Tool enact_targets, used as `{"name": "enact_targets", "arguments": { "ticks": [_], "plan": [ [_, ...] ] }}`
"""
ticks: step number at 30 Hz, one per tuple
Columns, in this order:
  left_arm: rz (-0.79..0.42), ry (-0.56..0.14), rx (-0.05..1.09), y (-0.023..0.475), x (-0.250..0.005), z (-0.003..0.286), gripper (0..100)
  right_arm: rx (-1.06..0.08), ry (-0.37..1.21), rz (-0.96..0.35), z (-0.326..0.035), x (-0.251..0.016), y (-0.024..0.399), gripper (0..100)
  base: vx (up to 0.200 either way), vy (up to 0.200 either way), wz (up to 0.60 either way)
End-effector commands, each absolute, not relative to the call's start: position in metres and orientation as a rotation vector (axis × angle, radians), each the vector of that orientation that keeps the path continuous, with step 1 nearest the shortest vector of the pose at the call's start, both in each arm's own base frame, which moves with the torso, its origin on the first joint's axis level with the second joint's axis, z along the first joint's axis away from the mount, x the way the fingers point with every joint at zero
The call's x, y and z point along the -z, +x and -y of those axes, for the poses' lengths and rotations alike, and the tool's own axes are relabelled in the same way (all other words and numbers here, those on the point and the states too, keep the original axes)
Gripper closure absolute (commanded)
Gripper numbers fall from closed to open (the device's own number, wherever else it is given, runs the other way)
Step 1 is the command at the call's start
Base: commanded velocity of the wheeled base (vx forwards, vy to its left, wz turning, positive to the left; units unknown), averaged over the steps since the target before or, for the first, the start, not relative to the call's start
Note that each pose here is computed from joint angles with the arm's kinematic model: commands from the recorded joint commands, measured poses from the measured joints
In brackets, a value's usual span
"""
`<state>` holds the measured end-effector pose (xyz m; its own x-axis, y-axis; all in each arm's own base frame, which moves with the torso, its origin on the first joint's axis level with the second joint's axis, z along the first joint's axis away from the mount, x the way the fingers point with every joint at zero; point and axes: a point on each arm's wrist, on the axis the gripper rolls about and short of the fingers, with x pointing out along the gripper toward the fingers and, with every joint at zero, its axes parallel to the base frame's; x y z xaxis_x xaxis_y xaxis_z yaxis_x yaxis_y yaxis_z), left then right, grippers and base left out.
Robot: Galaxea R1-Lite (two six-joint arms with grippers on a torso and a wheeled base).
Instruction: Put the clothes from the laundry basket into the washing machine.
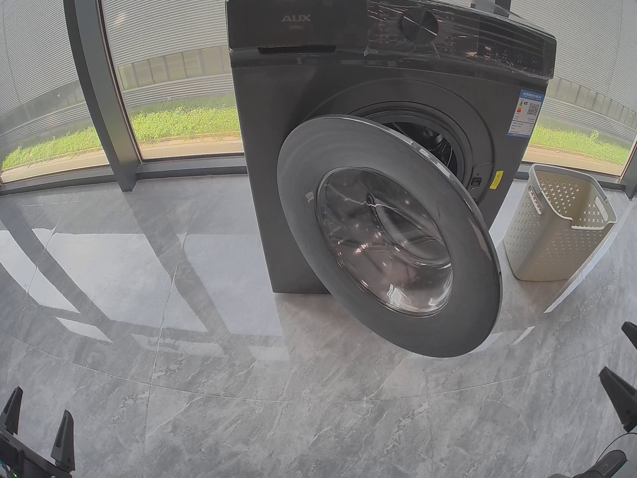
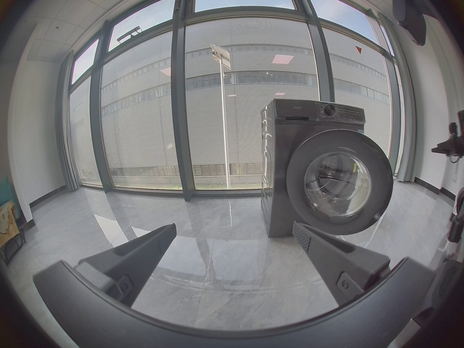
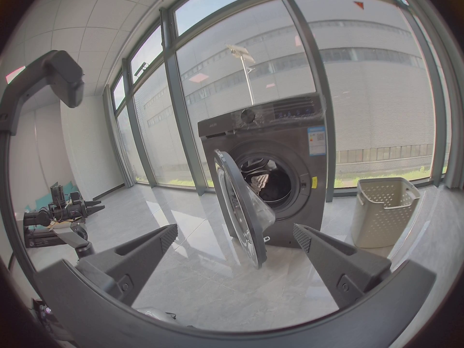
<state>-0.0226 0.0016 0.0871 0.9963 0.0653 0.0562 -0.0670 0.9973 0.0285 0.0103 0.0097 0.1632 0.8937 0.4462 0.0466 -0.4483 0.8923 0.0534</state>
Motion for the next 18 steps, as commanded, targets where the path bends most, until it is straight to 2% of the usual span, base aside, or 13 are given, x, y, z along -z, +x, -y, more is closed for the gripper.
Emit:
{"name": "enact_targets", "arguments": {
  "ticks": [1,10,18],
  "plan": [
    [-0.003,0.017,0.022,-0.023,-0.076,0.000,0,-0.644,0.029,-0.251,-0.031,-0.156,0.129,0,0.000,0.000,0.00],
    [0.003,0.012,0.020,-0.023,-0.076,0.000,0,-0.654,0.027,-0.289,-0.072,-0.151,0.198,0,0.000,0.000,0.00],
    [0.003,0.012,0.020,-0.023,-0.076,0.000,0,-0.652,0.026,-0.298,-0.081,-0.149,0.225,0,0.000,0.000,0.00]
  ]
}}
